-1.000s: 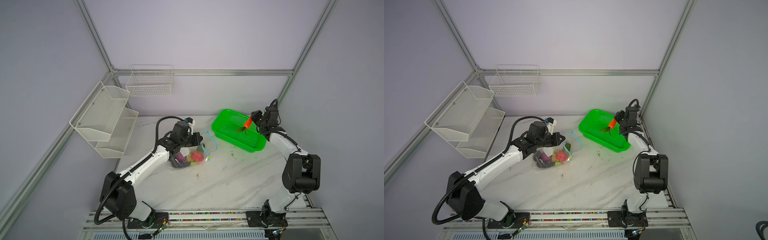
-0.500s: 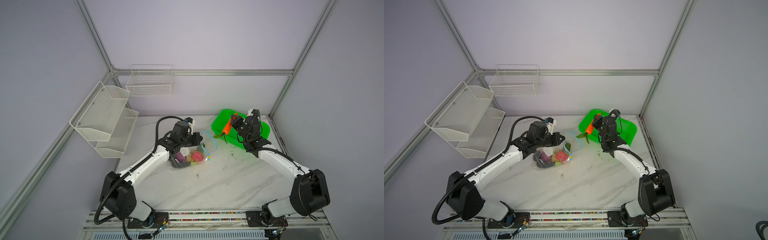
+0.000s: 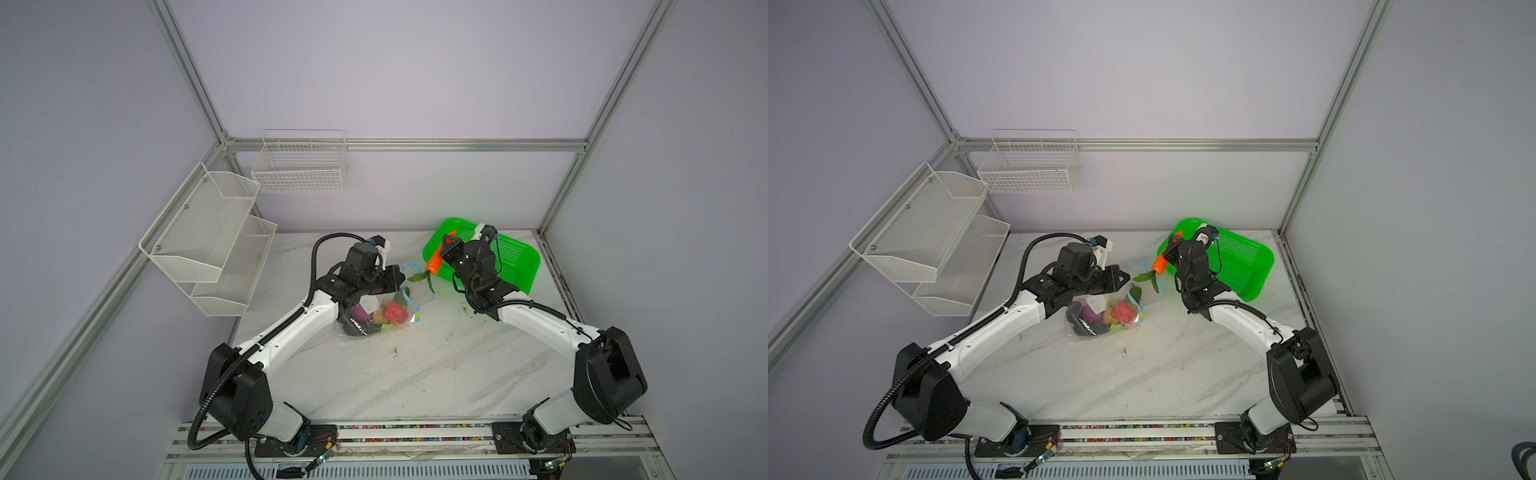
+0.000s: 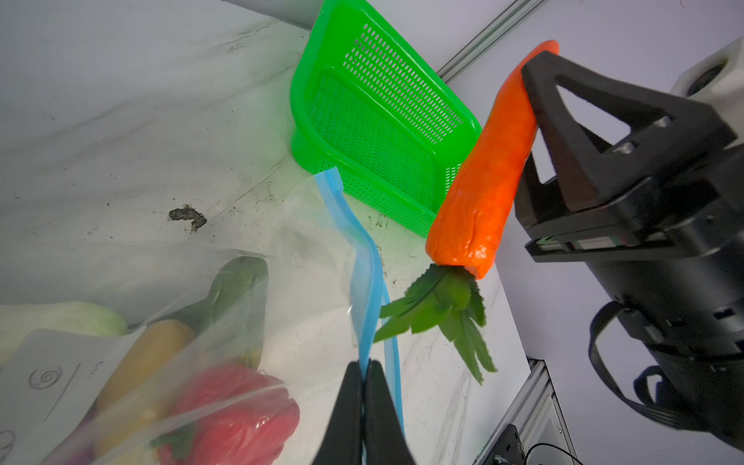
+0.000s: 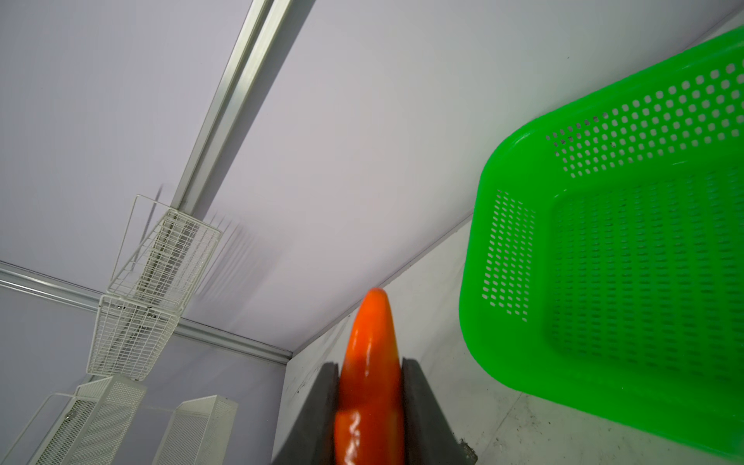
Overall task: Place the food in the zip-top bag and seal the zipper
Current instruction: 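Lift the carrot and carry it toward the bag mouth, then lower the carrot into the bag held open by the left gripper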
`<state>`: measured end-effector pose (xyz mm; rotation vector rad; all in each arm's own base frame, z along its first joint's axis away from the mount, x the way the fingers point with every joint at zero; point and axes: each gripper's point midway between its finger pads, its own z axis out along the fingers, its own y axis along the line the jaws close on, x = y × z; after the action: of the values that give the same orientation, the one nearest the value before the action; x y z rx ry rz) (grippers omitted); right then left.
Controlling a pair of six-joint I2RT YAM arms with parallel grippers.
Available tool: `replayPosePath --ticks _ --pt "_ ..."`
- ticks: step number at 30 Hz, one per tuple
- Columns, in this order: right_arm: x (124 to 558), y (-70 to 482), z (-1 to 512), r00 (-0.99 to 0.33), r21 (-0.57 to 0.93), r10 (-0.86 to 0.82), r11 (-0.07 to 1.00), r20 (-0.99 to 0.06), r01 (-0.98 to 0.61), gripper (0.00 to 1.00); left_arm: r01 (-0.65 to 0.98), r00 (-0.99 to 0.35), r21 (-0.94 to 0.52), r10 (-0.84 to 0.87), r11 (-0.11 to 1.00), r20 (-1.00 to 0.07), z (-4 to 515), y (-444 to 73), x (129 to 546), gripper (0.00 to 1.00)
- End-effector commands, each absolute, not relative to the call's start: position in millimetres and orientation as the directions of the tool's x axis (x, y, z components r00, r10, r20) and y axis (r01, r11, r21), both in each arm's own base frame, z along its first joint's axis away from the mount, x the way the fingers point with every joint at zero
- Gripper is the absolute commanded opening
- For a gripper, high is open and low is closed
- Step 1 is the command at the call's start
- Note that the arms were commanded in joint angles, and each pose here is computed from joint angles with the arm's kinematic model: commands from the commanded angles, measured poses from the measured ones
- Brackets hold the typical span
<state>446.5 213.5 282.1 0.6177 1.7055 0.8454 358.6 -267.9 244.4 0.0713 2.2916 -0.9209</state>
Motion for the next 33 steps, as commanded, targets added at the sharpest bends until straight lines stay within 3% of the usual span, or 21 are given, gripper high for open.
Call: replayPosePath --ticks 1,12,33 --pt "447.2 225.4 301.3 -0.233 0.817 0.790 0.575 -0.568 -0.043 0.09 0.329 -0.728 -0.614 -0.222 0.717 -0.649 290.4 -267.2 360.2 0.00" --pt "429.0 243.1 290.0 -0.185 0.833 0.821 0.553 -0.540 0.025 0.07 0.331 -0.723 -0.614 -0.225 0.717 -0.653 293.7 -266.4 359.3 0.00" --pt "430.1 284.6 258.2 -0.289 0.830 0.800 0.557 -0.526 0.033 0.07 0.333 -0.703 -0.618 -0.250 0.712 -0.666 305.4 -260.8 354.8 0.00"
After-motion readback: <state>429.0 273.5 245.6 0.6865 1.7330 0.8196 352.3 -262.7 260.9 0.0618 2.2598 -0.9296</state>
